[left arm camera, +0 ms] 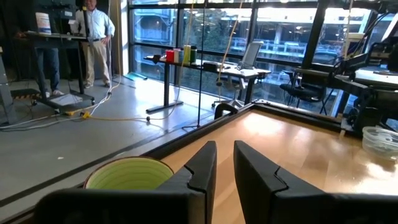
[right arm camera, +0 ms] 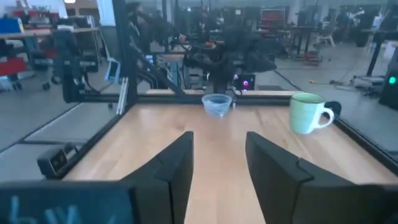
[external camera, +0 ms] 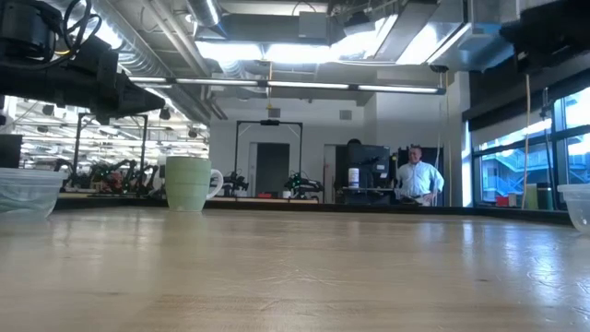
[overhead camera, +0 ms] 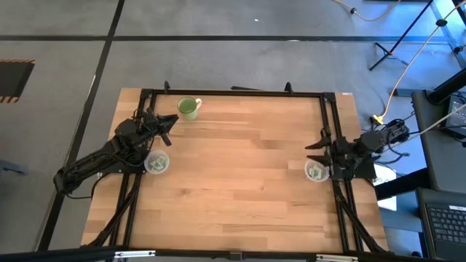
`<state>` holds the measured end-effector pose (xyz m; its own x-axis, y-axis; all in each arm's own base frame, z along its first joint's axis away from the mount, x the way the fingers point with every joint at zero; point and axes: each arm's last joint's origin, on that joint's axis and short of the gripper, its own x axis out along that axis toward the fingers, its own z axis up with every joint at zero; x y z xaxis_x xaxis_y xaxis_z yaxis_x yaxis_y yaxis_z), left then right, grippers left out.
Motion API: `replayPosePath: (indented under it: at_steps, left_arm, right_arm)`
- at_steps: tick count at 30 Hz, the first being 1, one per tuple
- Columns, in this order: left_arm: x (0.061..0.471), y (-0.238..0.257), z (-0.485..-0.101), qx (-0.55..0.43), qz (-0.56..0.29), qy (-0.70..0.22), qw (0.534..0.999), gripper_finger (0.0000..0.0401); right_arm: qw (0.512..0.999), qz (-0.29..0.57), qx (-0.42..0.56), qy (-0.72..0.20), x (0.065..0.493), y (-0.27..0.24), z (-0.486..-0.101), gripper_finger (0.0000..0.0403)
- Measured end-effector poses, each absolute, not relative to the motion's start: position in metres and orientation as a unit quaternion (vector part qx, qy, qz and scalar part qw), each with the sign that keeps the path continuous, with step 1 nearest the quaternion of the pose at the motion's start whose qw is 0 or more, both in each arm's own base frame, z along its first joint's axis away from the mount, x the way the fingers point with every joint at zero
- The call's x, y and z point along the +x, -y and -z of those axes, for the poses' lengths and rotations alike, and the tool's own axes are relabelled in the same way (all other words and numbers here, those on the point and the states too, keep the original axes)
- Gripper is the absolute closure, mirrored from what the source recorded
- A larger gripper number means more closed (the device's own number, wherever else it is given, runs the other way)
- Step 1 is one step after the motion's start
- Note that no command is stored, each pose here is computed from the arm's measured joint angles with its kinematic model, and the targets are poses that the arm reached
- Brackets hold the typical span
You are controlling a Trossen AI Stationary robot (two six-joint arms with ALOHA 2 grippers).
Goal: Pick and place items into bin
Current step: Return to Home Position
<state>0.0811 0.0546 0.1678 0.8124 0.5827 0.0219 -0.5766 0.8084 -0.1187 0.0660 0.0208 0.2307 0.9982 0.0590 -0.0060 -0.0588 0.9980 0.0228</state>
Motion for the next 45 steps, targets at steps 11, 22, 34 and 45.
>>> replayPosePath:
  at_steps: [11, 22, 34, 45]
  left_arm:
    - [0.081, -0.055, -0.168, -0.053, -0.305, 0.030, 0.950, 0.0351]
    - [0.081, -0.055, -0.168, -0.053, -0.305, 0.030, 0.950, 0.0353]
    - [0.081, -0.055, -0.168, -0.053, -0.305, 0.030, 0.950, 0.0353]
    - [0.081, -0.055, -0.168, -0.053, -0.305, 0.030, 0.950, 0.0351]
  right_arm:
    - [0.998, -0.025, -0.055, 0.036, 0.080, -0.026, -0.208, 0.0253]
    - [0.997, 0.010, -0.074, 0.033, 0.084, -0.011, -0.208, 0.0254]
    - [0.998, 0.003, -0.062, 0.014, 0.086, -0.002, -0.204, 0.0254]
    - [0.996, 0.056, -0.051, 0.057, 0.091, 0.008, -0.195, 0.0254]
